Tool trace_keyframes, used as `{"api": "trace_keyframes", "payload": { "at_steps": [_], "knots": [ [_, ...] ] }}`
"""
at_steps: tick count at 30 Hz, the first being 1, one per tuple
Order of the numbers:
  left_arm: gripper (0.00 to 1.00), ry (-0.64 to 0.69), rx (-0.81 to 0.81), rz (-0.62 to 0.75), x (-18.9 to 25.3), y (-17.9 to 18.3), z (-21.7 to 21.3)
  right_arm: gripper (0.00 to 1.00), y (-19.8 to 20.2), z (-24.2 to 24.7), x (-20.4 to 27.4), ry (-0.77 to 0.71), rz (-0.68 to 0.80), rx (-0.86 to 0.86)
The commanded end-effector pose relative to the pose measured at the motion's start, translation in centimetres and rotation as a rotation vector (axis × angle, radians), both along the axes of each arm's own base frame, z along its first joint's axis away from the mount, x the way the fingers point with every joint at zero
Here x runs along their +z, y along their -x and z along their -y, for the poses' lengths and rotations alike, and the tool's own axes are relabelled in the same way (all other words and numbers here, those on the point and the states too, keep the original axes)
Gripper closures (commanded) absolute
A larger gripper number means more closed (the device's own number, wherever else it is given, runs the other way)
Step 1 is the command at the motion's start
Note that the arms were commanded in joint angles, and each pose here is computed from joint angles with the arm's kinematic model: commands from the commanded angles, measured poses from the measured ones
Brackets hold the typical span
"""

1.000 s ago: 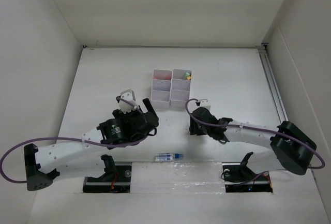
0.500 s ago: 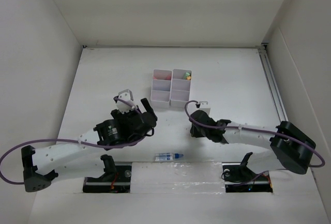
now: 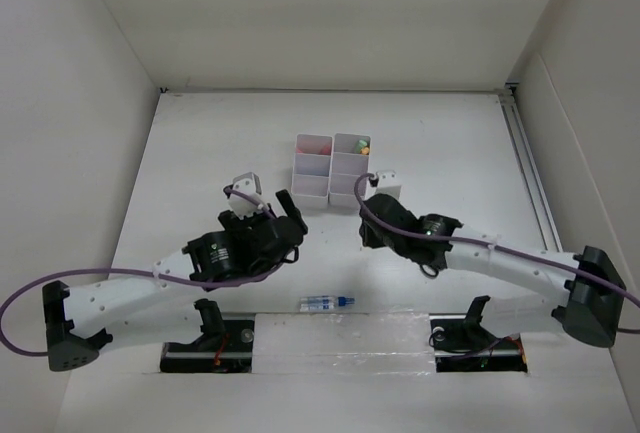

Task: Sort the stationery into containers
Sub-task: Pick up the stationery from the center of the board.

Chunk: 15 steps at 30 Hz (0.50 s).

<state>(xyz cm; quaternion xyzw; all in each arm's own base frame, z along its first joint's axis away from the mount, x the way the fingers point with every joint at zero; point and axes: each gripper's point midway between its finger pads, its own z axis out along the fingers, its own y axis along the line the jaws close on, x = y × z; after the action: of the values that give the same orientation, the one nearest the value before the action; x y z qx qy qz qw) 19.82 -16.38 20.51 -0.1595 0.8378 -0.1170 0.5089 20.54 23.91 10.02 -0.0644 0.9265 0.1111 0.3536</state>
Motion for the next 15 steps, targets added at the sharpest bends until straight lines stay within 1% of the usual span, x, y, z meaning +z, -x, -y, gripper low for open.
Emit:
{"api": "trace_keyframes", "payload": {
  "at_steps": [1,3,4,6,7,8,9,11,13,15],
  "knots": [
    [0.00,0.020,-0.018,0.018,0.0,-0.2,0.5,1.00,-2.7,-0.7,6.2,-0.001,0.190,0.039],
    [0.00,0.031,-0.024,0.015,-0.1,-0.1,0.6,1.00,-4.6,-1.5,7.6,-0.001,0.258,0.052],
    [0.00,0.031,-0.024,0.015,-0.1,-0.1,0.6,1.00,-5.5,-1.8,7.1,0.059,0.277,0.103],
    [0.00,0.040,-0.024,0.019,0.0,-0.1,0.7,1.00,-7.8,-2.7,8.8,0.065,0.340,0.110],
    [0.00,0.034,-0.034,0.013,-0.1,0.0,0.8,1.00,-8.5,-3.4,8.5,0.094,0.351,0.134],
    [0.00,0.034,-0.034,0.013,-0.1,0.0,0.8,1.00,-9.4,-3.5,9.2,0.132,0.390,0.168],
    [0.00,0.036,-0.034,0.014,-0.2,-0.1,1.1,1.00,-10.9,-3.8,10.9,0.116,0.436,0.141],
    [0.00,0.030,-0.044,0.000,-0.7,0.0,1.1,1.00,-12.9,-4.0,11.1,0.158,0.455,0.157],
    [0.00,0.065,-0.073,0.010,-0.2,0.1,1.8,1.00,-15.0,-3.9,12.5,0.154,0.485,0.163],
    [0.00,0.074,-0.097,0.011,-0.5,0.3,1.9,1.00,-16.3,-4.3,12.5,0.169,0.499,0.206]
  ]
}}
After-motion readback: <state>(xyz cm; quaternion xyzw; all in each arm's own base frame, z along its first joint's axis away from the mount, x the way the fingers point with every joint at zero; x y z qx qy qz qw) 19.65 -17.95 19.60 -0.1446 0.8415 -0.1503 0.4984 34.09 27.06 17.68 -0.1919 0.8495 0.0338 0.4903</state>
